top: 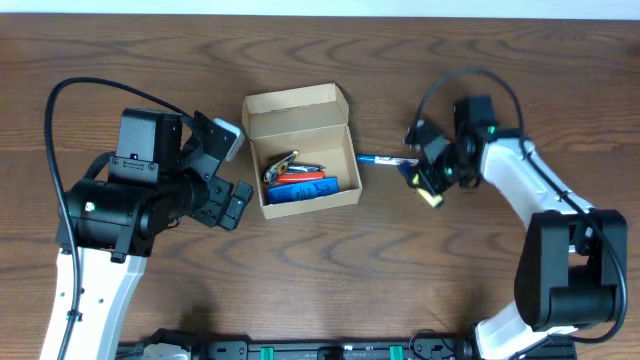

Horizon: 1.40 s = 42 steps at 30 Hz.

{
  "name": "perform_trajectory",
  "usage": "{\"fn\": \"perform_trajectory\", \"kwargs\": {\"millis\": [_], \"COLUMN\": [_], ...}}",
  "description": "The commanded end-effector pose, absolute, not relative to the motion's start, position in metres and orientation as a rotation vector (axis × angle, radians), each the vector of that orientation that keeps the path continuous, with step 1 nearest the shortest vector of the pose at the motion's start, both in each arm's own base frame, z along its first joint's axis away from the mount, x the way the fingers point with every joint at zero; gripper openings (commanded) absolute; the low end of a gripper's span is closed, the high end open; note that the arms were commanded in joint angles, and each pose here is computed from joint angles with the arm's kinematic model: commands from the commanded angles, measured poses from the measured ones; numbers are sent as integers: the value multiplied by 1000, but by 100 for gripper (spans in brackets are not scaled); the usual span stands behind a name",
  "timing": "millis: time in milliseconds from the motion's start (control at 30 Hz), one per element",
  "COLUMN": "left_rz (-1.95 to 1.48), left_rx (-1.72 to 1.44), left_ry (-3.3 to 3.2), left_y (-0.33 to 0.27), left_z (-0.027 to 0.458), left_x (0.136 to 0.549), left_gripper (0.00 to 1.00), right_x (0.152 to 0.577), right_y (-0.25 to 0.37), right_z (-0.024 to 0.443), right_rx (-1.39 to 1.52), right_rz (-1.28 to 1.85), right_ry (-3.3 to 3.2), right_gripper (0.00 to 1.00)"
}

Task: Pack container
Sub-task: 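Lower the right gripper and grasp the yellow highlighter, then carry the yellow highlighter into the box and release it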

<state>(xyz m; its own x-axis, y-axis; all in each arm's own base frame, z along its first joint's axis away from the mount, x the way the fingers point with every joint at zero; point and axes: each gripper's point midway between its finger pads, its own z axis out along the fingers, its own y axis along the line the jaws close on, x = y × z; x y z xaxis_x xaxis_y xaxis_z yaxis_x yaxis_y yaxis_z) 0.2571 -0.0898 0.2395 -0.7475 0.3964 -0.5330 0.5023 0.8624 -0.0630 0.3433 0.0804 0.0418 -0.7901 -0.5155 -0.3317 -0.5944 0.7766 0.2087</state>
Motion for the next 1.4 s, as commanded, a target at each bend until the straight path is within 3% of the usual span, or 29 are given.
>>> {"fn": "perform_trajectory", "kwargs": {"millis": [0, 233, 400, 833, 1367], "left_rz": [-277, -277, -277, -277, -277], "left_rx": [666, 666, 666, 666, 666], "left_ry": [2505, 2505, 2505, 2505, 2505], "left_y": [-90, -90, -90, -90, -90], "left_z": [243, 243, 243, 243, 243], "left_x": [258, 258, 258, 258, 258], "left_gripper": [95, 95, 95, 95, 95], "right_x": [364, 384, 388, 374, 375], "right_y": [112, 164, 206, 235, 236], "right_z": [96, 172, 188, 156, 83], "right_rx": [-798, -671, -467, -123, -129], "right_rz": [547, 595, 675, 285, 166], "right_ry": [2627, 2502, 2493, 2577, 2727], "right_gripper": [1, 1, 1, 1, 1]}}
